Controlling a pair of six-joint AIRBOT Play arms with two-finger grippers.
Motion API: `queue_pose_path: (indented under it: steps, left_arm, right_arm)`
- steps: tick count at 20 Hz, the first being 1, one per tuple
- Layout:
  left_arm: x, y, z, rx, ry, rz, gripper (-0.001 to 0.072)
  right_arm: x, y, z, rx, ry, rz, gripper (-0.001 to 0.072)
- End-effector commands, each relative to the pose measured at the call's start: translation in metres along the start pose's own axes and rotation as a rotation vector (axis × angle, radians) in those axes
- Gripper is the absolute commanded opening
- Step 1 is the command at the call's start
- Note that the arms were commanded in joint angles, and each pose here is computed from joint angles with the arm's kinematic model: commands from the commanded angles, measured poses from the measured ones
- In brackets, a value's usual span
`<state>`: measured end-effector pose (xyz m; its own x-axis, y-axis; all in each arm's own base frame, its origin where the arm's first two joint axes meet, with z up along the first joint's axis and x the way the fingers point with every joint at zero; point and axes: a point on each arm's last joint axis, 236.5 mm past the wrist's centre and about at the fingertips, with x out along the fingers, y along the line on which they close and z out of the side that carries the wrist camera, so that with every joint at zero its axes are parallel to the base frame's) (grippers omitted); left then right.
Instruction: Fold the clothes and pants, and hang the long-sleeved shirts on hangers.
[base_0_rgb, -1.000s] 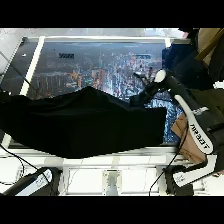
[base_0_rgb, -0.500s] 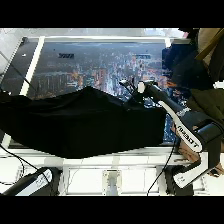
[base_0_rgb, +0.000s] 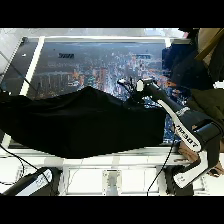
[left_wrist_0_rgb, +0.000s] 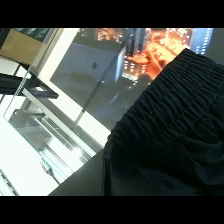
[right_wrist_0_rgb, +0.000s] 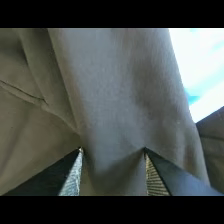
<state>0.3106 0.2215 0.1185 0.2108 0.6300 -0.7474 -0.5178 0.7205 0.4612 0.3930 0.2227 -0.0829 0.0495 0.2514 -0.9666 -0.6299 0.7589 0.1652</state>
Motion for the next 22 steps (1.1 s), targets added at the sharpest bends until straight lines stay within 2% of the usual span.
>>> queue_pose_path:
  steps: [1,6,7,8,9,13,17,22]
  left_arm:
    - [0.000,0.000,0.000,-0.001,-0.001,0.000,0.0011]
    - [0.000,0.000,0.000,-0.001,-0.001,0.001,0.0011]
    - [0.000,0.000,0.000,-0.001,-0.001,0.001,0.0011]
    - [0.000,0.000,0.000,-0.001,-0.001,0.001,0.0011]
    - [0.000,0.000,0.000,-0.001,-0.001,0.001,0.0010]
    - [0.000,0.001,0.000,0.050,-0.001,0.001,0.0011]
    - [0.000,0.001,0.000,0.052,-0.001,0.002,0.0011]
    - [-0.004,0.003,0.001,0.044,-0.012,0.001,0.0011]
  right_arm:
    - [-0.001,-0.002,-0.002,-0.009,0.011,-0.012,0.0407]
    - [0.012,-0.004,-0.007,-0.002,0.040,-0.003,0.0402]
    - [0.015,-0.004,-0.008,-0.001,0.047,-0.002,0.0281]
    - [0.016,-0.005,-0.008,-0.001,0.045,-0.004,0.0110]
    - [0.015,-0.008,-0.006,-0.002,0.037,-0.014,0.0007]
    - [-0.032,-0.038,0.004,0.020,0.031,-0.112,0.0008]
    - [-0.162,-0.061,0.019,0.045,-0.085,-0.229,0.0008]
    - [-0.341,-0.011,0.009,0.056,-0.394,-0.317,0.0008]
